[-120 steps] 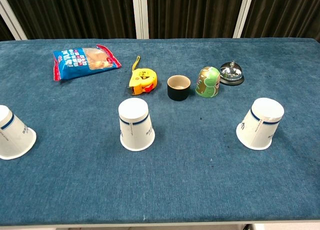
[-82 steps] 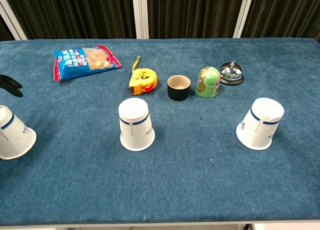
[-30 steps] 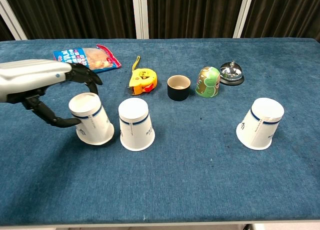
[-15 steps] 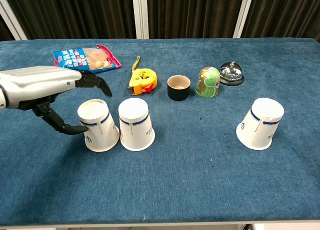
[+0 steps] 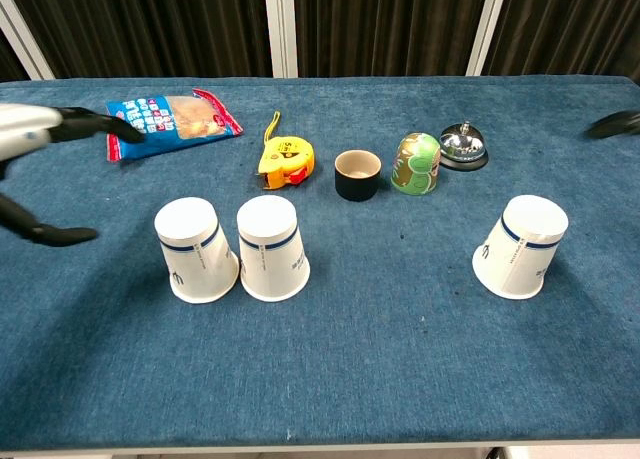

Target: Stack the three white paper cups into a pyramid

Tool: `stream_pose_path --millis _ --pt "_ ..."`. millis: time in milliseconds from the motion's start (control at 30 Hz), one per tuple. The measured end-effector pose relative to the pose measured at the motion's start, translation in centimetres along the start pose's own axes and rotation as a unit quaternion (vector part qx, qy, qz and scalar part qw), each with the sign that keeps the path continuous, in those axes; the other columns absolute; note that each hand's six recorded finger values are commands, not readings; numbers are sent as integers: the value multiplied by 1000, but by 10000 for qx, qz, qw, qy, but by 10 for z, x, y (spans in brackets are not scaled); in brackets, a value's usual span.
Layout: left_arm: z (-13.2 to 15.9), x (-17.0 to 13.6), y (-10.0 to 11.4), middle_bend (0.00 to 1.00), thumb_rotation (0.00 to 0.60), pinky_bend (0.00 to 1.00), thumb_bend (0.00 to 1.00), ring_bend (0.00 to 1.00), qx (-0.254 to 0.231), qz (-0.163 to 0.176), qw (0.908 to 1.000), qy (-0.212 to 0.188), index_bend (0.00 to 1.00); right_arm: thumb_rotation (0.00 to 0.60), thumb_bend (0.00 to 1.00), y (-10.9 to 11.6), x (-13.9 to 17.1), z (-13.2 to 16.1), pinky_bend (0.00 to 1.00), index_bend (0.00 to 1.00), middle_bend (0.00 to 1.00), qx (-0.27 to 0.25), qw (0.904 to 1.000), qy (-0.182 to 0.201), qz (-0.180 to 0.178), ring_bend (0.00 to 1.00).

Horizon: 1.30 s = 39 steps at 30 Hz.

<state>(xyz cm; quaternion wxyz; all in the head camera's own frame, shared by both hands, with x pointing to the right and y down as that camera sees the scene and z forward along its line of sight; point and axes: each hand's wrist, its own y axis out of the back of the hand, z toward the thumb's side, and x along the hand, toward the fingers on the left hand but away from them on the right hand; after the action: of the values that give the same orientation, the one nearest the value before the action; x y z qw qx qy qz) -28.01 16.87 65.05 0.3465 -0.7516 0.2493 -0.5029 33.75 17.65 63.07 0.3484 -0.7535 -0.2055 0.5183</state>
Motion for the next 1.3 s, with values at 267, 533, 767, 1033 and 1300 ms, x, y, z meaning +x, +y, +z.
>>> stream_pose_path --millis 267,533,767,1033,1300 --pt "-18 -15 2 93 564 12 241 0 -38 128 9997 205 114 600 394 -7 -39 33 64 230 0 118 9986 363 371 0" --pt "-28 -23 4 93 562 12 242 0 -32 183 9993 312 113 600 440 -9 -55 41 81 400 57 19 9976 414 554 0" --pt "-41 -34 6 93 562 13 241 0 -51 265 9985 482 114 600 454 10 -53 47 83 423 73 14 9981 475 385 0" --pt "-67 -55 8 93 572 12 242 0 -127 391 9955 849 114 600 455 71 -48 82 85 424 73 18 9956 929 -91 0" --pt "-84 -71 7 93 579 12 241 0 -268 492 9919 1142 114 600 455 124 -78 156 85 423 73 85 9835 1789 -240 0"
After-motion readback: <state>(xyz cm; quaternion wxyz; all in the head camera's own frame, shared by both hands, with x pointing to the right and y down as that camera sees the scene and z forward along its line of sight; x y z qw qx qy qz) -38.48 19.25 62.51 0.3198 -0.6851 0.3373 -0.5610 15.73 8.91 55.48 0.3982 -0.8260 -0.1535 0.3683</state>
